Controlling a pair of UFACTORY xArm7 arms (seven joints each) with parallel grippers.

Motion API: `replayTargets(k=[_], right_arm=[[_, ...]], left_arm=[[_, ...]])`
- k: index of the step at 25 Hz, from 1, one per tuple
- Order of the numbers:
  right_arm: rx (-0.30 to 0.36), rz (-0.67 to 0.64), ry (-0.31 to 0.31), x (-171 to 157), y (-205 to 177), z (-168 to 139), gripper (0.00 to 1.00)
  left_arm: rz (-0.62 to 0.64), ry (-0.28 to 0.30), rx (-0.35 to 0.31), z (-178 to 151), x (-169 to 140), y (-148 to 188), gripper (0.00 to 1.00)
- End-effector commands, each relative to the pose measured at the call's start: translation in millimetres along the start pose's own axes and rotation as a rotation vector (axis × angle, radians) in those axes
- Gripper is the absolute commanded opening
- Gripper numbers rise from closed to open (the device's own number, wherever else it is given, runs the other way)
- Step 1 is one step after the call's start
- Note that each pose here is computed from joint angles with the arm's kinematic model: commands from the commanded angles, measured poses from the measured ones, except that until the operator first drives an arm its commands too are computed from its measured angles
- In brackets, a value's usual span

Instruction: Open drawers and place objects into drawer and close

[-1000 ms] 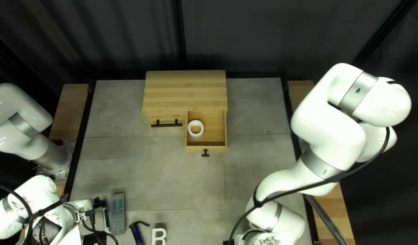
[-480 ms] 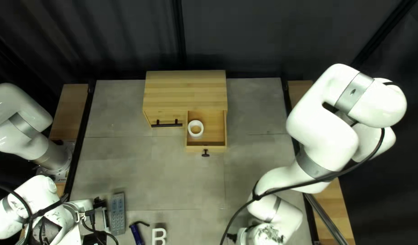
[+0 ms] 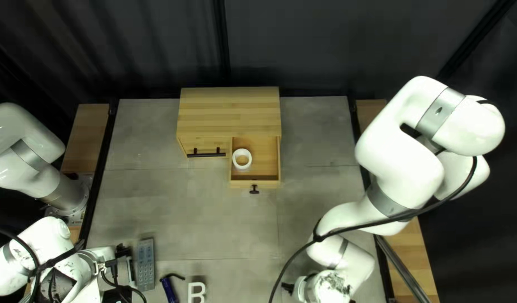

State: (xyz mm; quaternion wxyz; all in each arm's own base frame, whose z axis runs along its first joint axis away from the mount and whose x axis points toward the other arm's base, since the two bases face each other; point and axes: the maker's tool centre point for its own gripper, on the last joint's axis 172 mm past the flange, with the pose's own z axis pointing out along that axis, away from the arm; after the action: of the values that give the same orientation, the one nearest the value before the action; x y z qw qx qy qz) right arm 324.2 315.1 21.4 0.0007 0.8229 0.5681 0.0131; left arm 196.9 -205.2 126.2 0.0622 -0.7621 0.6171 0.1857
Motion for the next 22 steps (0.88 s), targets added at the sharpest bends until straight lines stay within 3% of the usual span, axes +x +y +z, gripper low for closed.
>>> replayTargets(k=[1, 6, 13, 22], right_arm=[[0.008, 0.009, -0.002, -0.8, -1.2, 3.1, 0.04], [0.008, 0.015, -0.003, -0.1, 0.3, -2.0, 0.04], [-0.010, 0.007, -0.031, -2.7, 13.5, -40.9, 0.04], [-0.064, -0.043, -0.160, -92.5, 85.6, -149.4, 0.05]], left_arm=[[0.000, 0.000, 0.000, 0.0, 0.0, 0.0, 1.00], [0.000, 0.000, 0.000, 0.0, 0.0, 0.0, 1.00], [0.000, 0.000, 0.000, 0.0, 0.0, 0.0, 1.00], [0.000, 0.000, 0.000, 0.0, 0.0, 0.0, 1.00]])
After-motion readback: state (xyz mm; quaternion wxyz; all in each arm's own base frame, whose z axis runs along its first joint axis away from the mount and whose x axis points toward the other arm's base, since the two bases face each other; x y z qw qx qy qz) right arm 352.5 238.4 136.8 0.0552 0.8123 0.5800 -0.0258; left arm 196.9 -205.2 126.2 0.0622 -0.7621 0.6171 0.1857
